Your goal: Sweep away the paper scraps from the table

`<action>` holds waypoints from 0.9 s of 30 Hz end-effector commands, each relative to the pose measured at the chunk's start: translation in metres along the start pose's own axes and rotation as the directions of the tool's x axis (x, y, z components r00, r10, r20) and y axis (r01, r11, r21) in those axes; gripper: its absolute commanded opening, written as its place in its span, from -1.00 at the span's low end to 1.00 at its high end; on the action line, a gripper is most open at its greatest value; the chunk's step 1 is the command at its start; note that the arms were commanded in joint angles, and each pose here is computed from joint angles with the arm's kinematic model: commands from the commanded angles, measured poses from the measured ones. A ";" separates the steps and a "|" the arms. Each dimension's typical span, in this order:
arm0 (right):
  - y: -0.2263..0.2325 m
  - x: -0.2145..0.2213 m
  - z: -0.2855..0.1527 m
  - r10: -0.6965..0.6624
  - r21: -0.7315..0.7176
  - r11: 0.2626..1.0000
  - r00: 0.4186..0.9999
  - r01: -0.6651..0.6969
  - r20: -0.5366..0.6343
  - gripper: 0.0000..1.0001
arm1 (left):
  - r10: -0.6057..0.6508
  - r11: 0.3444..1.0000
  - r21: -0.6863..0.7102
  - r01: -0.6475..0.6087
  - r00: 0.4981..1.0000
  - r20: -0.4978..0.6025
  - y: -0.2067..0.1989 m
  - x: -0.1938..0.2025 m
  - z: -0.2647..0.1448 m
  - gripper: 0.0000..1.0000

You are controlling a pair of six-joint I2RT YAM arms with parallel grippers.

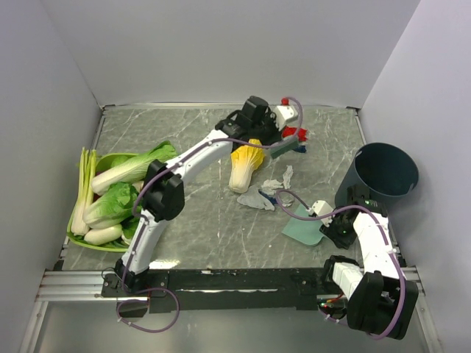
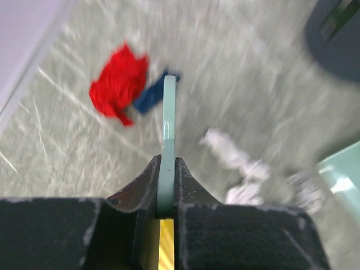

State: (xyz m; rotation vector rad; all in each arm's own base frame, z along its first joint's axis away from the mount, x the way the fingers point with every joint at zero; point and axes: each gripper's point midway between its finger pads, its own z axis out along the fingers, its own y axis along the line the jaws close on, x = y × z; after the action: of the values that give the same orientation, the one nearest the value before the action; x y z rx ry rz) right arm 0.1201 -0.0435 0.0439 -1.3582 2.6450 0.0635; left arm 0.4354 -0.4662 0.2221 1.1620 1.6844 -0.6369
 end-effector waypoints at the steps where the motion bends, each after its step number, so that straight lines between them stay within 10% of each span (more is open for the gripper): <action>1: -0.007 -0.002 -0.010 0.013 0.041 0.999 1.000 -0.014 0.006 -1.00 | 0.232 0.973 -0.003 -0.232 0.973 0.010 -0.001 -0.006 0.002 -0.99; 12: -0.007 -0.007 -0.010 0.036 0.024 0.999 0.999 -0.036 0.021 -1.00 | 0.585 0.783 0.351 -0.514 0.800 -0.133 -0.078 0.075 -0.009 -0.99; 27: 0.000 0.001 -0.014 -0.054 0.030 0.998 0.999 0.054 -0.002 -1.00 | 0.347 0.851 0.492 -0.186 0.902 -0.259 -0.146 0.080 -0.108 -0.99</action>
State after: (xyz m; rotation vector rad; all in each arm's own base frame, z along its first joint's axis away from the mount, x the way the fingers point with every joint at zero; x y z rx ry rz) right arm 0.1176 -0.0448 0.0471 -1.3574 2.6424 0.0384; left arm 0.2993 -0.4253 0.1554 1.9462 1.5118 -0.5074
